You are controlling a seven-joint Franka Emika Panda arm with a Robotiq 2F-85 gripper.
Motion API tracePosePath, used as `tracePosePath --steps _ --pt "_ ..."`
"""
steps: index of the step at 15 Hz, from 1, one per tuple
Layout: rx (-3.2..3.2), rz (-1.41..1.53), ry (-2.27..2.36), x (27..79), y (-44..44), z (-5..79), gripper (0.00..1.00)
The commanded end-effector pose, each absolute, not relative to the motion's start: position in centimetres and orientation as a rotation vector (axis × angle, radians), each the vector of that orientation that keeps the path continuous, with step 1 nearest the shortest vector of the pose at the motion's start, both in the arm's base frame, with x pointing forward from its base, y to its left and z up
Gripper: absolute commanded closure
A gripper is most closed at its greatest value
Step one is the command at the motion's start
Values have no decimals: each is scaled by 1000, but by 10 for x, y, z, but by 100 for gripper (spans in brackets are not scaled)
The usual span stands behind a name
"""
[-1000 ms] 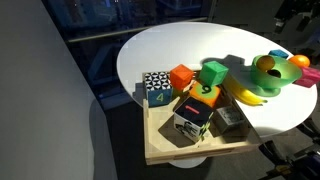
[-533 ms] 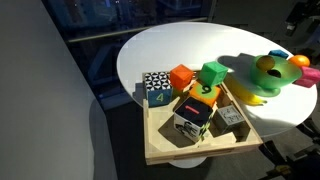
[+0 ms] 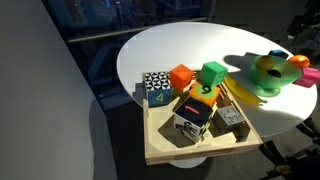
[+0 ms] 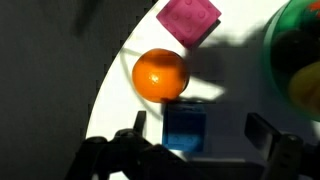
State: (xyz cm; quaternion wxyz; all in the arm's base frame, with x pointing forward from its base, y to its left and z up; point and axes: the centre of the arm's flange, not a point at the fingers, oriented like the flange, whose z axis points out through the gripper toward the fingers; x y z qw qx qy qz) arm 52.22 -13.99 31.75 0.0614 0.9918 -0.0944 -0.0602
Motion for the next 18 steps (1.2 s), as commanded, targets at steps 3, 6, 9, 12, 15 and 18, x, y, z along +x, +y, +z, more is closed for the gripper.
tracePosePath --steps 3,6,9,12,15,18 --pt "2999 -187 -285 522 -140 315 0" --pt "2999 -187 -285 522 -140 315 0" --pt "2992 -173 -296 521 -142 311 0" --pt "2994 -165 -308 517 -147 303 0" --pt "3004 -135 -327 512 -151 295 0" --pt "3001 -142 -353 503 -158 288 0"
